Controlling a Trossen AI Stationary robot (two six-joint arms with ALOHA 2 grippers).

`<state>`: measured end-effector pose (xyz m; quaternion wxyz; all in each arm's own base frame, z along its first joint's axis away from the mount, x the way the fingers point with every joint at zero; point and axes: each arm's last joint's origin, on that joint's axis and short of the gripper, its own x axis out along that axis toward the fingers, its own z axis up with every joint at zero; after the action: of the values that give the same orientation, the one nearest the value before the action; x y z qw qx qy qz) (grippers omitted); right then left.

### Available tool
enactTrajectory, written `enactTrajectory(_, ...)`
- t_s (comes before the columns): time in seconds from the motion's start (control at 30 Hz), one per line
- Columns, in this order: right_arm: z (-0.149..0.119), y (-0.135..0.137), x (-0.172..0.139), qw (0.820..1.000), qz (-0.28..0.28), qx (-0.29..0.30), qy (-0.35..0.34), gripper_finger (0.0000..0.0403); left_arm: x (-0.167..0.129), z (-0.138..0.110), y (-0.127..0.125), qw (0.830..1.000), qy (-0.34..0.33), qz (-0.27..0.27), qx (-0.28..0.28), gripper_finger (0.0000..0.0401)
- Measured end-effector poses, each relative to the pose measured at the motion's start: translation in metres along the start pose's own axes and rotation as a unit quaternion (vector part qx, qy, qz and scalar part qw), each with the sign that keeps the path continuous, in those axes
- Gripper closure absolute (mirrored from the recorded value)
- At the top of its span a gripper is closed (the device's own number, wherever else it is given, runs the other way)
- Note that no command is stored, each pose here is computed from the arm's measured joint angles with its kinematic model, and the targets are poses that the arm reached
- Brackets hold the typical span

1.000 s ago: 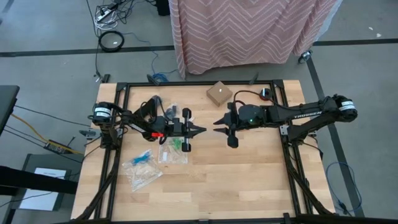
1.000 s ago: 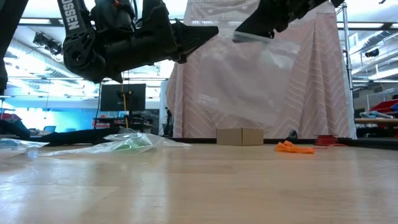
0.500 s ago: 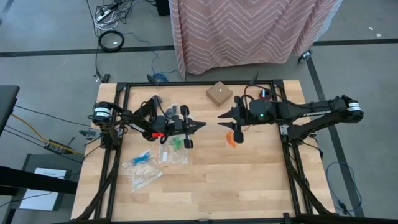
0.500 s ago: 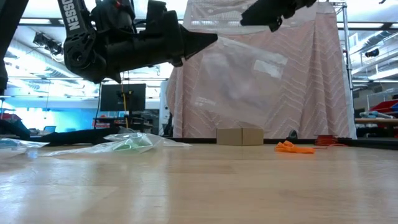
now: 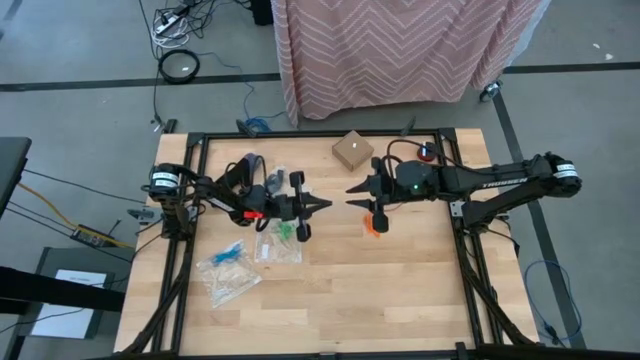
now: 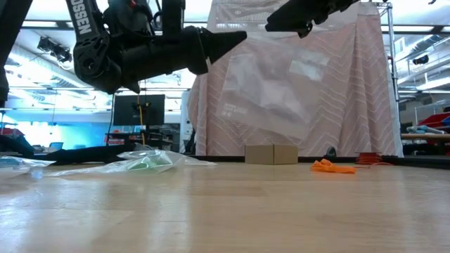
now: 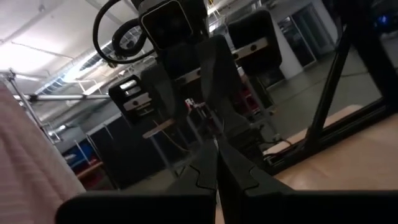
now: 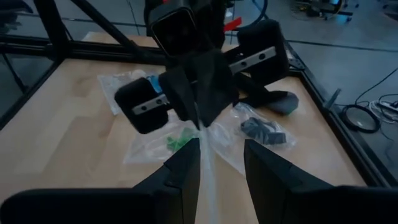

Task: Sort rubber bands
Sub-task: Open the transparent zip bag

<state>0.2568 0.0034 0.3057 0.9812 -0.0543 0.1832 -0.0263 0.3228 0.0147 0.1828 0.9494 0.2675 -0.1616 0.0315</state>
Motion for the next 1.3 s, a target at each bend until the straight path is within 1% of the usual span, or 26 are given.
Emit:
enactTrajectory(0.17, 0.0, 0.001, 0.0, 1.0, 0.009, 0.003, -0.001, 0.0291, 0.0, -0.001, 0.0, 0.999, 0.003, -0.001, 0.036, 0.0395)
enactTrajectory(0.27, 0.0, 0.0, 0.0, 1.0, 0.009, 0.002, -0.001, 0.0291, 0.0, -0.001, 0.0, 0.999, 0.003, -0.001, 0.045, 0.0395)
enactTrajectory(0.47, -0.001, 0.001, 0.003, 1.0, 0.008, -0.009, 0.001, 0.0291, 0.006, 0.004, 0.001, 0.999, -0.01, 0.003, 0.045, 0.0395)
enactTrajectory(0.57, -0.008, 0.0, 0.01, 1.0, 0.003, -0.015, 0.021, 0.0291, 0.009, 0.006, 0.002, 0.999, -0.019, 0.0, 0.045, 0.0395)
enactTrajectory(0.7, -0.004, -0.001, 0.014, 1.0, -0.001, -0.025, -0.002, 0.0291, 0.01, 0.006, 0.001, 0.999, -0.018, -0.004, 0.042, 0.0395)
enactTrajectory(0.8, -0.003, -0.001, 0.014, 0.999, 0.0, -0.037, -0.006, 0.0291, 0.01, 0.004, 0.0, 0.999, -0.008, -0.009, 0.036, 0.0395)
enactTrajectory(0.9, -0.001, -0.001, 0.011, 0.999, 0.013, -0.046, -0.015, 0.0291, 0.01, 0.002, -0.001, 0.999, 0.001, -0.015, 0.034, 0.0395)
enactTrajectory(1.0, 0.0, -0.002, 0.009, 0.999, 0.019, -0.044, -0.015, 0.0291, 0.01, 0.002, -0.001, 0.999, 0.003, -0.015, 0.034, 0.0395)
enactTrajectory(1.1, -0.005, -0.006, 0.01, 0.999, 0.013, -0.033, 0.009, 0.0291, 0.01, 0.002, -0.001, 0.999, 0.002, -0.015, 0.034, 0.0395)
enactTrajectory(1.3, -0.006, -0.009, 0.01, 1.0, 0.014, -0.023, 0.01, 0.0291, 0.01, 0.002, -0.001, 0.999, 0.002, -0.015, 0.033, 0.0395)
